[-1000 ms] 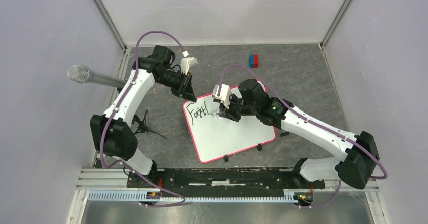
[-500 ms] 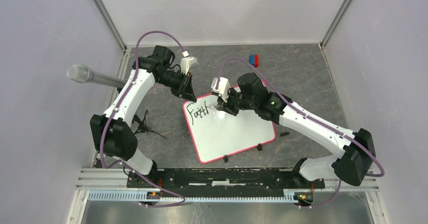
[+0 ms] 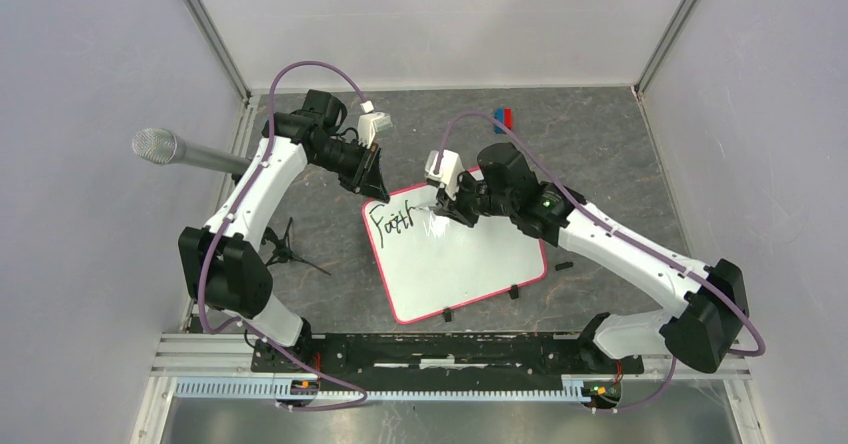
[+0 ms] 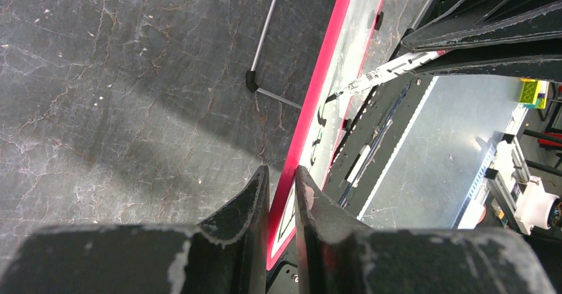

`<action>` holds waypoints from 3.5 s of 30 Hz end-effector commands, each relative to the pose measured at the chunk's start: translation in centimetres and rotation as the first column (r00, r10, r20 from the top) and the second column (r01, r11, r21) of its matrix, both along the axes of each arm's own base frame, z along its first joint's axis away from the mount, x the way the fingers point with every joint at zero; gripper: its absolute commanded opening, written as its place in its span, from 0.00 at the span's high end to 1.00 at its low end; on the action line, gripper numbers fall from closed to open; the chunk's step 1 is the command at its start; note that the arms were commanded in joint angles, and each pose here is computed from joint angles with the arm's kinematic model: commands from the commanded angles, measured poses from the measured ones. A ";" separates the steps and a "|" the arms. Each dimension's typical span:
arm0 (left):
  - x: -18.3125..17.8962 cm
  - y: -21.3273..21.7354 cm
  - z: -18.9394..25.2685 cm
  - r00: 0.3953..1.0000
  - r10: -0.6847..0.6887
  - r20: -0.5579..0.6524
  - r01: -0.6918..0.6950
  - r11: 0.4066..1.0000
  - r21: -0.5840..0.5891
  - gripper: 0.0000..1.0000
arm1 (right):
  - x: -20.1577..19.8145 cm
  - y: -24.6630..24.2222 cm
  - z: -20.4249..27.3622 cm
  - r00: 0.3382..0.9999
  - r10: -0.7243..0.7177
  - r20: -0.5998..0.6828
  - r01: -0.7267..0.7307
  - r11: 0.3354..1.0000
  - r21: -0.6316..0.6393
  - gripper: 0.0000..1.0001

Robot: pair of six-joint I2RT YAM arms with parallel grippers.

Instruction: Write a sentence on the whiteboard

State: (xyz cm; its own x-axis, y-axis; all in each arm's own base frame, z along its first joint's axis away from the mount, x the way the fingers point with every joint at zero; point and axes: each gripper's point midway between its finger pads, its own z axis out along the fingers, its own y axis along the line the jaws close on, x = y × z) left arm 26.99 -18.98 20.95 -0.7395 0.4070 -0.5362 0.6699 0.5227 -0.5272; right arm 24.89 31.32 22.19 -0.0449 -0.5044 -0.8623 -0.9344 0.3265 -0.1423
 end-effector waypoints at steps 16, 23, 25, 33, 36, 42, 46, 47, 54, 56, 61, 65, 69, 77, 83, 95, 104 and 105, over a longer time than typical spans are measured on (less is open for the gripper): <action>-1.0 0.2 0.9 0.999 -0.017 0.031 0.017 1.000 -0.009 0.98 | -3.1 -1.4 -2.2 0.997 0.057 -0.049 -0.059 0.998 -0.037 1.00; -0.9 0.1 0.7 0.999 -0.024 0.031 0.024 1.000 -0.009 0.98 | -3.2 -0.7 1.8 0.996 0.087 0.001 -0.087 0.996 0.033 1.00; -1.0 0.1 0.5 0.999 -0.027 0.027 0.027 1.000 -0.006 0.98 | -3.3 -0.7 2.7 0.996 0.092 0.013 -0.092 0.994 0.053 1.00; -1.1 -0.1 0.4 0.998 -0.048 0.039 0.048 0.999 0.003 0.98 | -2.4 -2.2 3.7 0.998 0.055 0.030 -0.057 0.995 0.078 1.00; -1.1 -0.2 0.3 0.998 -0.054 0.038 0.054 0.999 0.006 0.98 | -1.7 -3.0 3.5 0.999 0.031 0.037 -0.034 0.996 0.077 1.00; -1.3 -0.4 0.3 0.997 -0.066 0.035 0.066 0.998 0.008 0.98 | -1.4 -3.1 2.6 0.999 0.022 0.035 -0.025 0.997 0.070 1.00; -1.3 -0.5 0.2 0.997 -0.068 0.033 0.067 0.998 0.009 0.98 | -1.2 -2.9 2.2 0.999 0.022 0.028 -0.024 0.998 0.066 1.00; -1.4 -0.5 0.2 0.997 -0.069 0.033 0.069 0.998 0.009 0.98 | -1.1 -2.9 2.2 0.999 0.019 0.028 -0.021 0.998 0.065 1.00; -1.4 -0.4 0.2 0.997 -0.068 0.035 0.068 0.998 0.013 0.98 | -0.8 -3.1 1.6 1.000 0.005 0.028 -0.006 0.999 0.046 1.00; -1.4 -0.4 0.3 0.997 -0.067 0.035 0.067 0.998 0.011 0.98 | -0.7 -3.2 1.3 1.000 -0.002 0.028 0.001 0.999 0.037 1.00; -1.4 -0.5 0.3 0.997 -0.067 0.035 0.067 0.998 0.011 0.98 | 0.1 -3.6 1.2 0.998 -0.042 0.048 0.041 0.999 0.020 1.00; -1.4 -0.5 0.3 0.997 -0.067 0.036 0.067 0.998 0.011 0.98 | 0.8 -3.6 1.3 0.996 -0.066 0.055 0.065 0.998 0.014 1.00; -1.4 -0.5 0.4 0.997 -0.068 0.039 0.068 0.998 0.009 0.98 | 1.3 -3.3 1.3 0.995 -0.077 0.058 0.077 0.997 0.011 1.00; -1.5 -0.4 0.4 0.997 -0.069 0.041 0.068 0.998 0.011 0.98 | 1.3 -2.4 1.3 0.998 -0.053 0.036 0.052 0.998 0.027 1.00; -1.6 -0.4 0.4 0.997 -0.069 0.045 0.069 0.998 0.013 0.98 | 0.5 -1.9 0.1 1.000 -0.021 0.012 0.021 1.000 0.006 1.00; -1.6 -0.4 0.4 0.997 -0.068 0.043 0.068 0.998 0.014 0.98 | -0.9 -3.3 -1.4 1.000 -0.022 0.001 0.022 0.999 -0.026 1.00; -1.6 -0.4 0.4 0.997 -0.068 0.042 0.068 0.998 0.013 0.97 | 1.1 -4.3 0.9 0.995 -0.082 0.063 0.083 0.996 -0.020 1.00; -1.6 -0.4 0.3 0.997 -0.068 0.041 0.068 0.998 0.013 0.98 | 1.3 -4.3 1.0 0.994 -0.087 0.065 0.089 0.996 -0.017 1.00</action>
State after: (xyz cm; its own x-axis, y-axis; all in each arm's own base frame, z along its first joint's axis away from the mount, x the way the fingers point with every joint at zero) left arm 26.63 -19.11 20.75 -0.7110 0.4388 -0.5495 0.7004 0.5108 -0.4985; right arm 24.10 27.84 20.66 -0.0666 -0.5319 -0.8442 -0.9287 0.3423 -0.1425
